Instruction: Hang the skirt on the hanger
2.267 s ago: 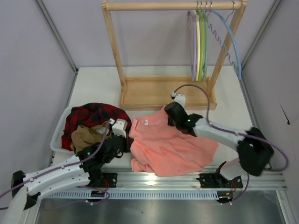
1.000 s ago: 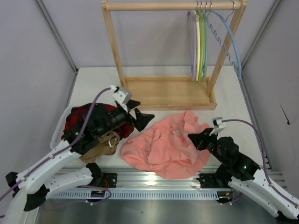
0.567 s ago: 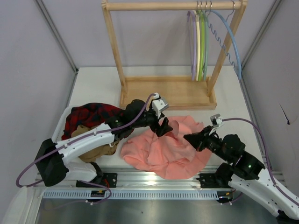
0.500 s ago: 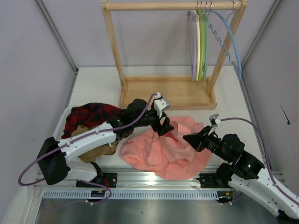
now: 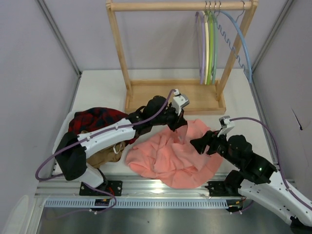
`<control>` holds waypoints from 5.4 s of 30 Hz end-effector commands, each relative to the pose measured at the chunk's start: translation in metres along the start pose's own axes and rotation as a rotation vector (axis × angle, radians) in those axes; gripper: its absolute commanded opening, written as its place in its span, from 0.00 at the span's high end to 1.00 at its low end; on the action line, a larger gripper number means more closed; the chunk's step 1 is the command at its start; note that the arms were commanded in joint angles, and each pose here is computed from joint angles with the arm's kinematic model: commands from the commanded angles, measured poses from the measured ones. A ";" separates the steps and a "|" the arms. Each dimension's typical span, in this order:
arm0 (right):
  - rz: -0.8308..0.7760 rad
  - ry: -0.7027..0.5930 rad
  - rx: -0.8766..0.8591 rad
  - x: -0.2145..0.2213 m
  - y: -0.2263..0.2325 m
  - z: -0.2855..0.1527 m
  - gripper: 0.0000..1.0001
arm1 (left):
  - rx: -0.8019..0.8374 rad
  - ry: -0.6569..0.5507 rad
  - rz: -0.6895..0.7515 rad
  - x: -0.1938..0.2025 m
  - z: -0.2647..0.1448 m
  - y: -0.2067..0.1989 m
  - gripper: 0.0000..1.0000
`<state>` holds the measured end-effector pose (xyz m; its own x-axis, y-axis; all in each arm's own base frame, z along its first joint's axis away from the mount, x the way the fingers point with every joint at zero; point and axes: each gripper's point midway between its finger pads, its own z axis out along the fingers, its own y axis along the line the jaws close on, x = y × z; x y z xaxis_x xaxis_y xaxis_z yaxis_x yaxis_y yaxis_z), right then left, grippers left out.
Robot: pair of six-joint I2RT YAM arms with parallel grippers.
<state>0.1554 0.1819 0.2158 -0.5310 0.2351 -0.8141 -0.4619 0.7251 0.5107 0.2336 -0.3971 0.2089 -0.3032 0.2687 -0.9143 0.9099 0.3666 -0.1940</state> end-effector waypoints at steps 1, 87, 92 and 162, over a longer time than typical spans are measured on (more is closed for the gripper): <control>0.050 -0.063 0.214 -0.028 -0.026 -0.010 0.19 | -0.260 0.033 -0.123 -0.035 -0.014 0.029 1.00; -0.066 0.007 0.048 -0.037 0.033 0.028 0.23 | -0.479 0.100 -0.193 -0.042 -0.088 0.018 1.00; -0.075 0.033 0.167 -0.004 0.041 0.061 0.04 | -0.510 0.065 -0.261 -0.046 -0.085 0.021 1.00; 0.104 0.024 0.276 0.016 -0.049 0.065 1.00 | -0.296 -0.051 -0.363 -0.059 -0.094 -0.026 0.14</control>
<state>0.2134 0.1779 0.1534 -0.5852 0.2547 -0.7699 -0.1572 0.8958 0.4158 0.2320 -0.3179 0.2441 -0.5556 0.2244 -0.8006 0.5784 0.7960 -0.1783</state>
